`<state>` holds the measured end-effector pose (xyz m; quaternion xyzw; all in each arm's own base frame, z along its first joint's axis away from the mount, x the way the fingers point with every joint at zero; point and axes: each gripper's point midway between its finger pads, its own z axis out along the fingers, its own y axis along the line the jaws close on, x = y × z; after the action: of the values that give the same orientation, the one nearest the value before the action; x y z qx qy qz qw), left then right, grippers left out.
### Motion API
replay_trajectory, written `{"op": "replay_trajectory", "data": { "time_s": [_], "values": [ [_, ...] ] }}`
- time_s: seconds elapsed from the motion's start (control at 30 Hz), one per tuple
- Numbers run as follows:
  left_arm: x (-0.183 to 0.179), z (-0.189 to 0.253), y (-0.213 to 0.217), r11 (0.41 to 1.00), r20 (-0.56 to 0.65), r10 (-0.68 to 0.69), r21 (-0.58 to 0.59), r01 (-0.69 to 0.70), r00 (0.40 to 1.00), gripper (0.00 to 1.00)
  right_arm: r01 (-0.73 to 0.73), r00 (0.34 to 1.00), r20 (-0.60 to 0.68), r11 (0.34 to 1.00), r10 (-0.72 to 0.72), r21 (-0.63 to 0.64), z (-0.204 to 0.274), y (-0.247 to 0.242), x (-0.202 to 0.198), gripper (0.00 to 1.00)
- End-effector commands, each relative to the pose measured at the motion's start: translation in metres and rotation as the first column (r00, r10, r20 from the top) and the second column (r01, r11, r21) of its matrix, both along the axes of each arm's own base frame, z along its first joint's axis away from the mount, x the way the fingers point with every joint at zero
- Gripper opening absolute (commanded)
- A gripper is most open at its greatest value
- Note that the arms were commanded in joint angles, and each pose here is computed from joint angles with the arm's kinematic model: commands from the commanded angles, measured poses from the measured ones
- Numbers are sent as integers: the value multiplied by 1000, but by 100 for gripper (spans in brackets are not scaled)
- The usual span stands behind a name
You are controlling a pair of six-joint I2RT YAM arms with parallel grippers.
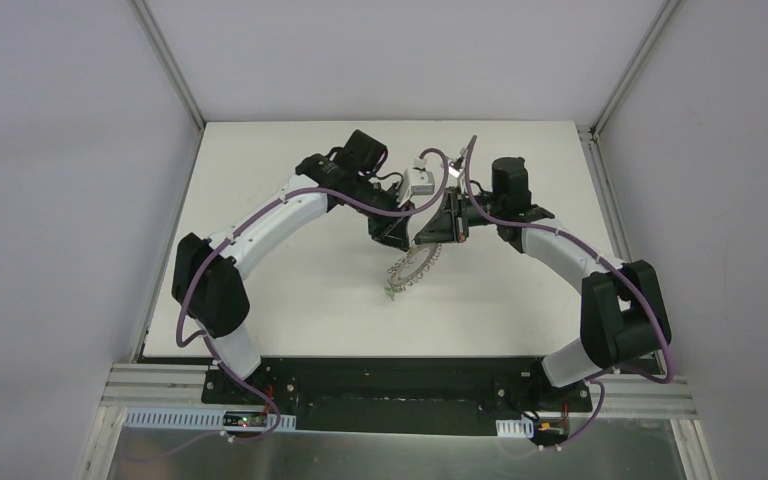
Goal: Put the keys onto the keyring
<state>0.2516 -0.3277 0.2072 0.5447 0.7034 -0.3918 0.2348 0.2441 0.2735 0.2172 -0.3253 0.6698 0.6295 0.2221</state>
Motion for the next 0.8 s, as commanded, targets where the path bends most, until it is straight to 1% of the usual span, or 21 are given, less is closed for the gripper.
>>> {"op": "replay_trajectory", "data": {
  "time_s": [0.0, 0.07, 0.3, 0.53, 0.77],
  "values": [
    [-4, 14, -7, 998, 44, -44, -38, 45, 998, 23, -33, 999, 39, 999, 32, 36, 13, 0, 1, 0],
    [-4, 15, -8, 998, 40, -48, -42, 49, 998, 20, -33, 999, 36, 999, 32, 35, 12, 0, 1, 0],
    [-10, 15, -7, 996, 25, -75, -45, 76, 997, 0, -27, 999, 31, 999, 25, 33, 12, 0, 3, 0],
    [-15, 14, -7, 996, 20, -82, -45, 83, 996, 0, -1, 1000, 22, 1000, 0, 25, 12, -1, 8, 0],
    [-13, 10, -8, 998, 65, -55, -5, 56, 996, 0, 49, 999, -10, 999, -49, 5, 11, 0, 17, 0]
  ]
}}
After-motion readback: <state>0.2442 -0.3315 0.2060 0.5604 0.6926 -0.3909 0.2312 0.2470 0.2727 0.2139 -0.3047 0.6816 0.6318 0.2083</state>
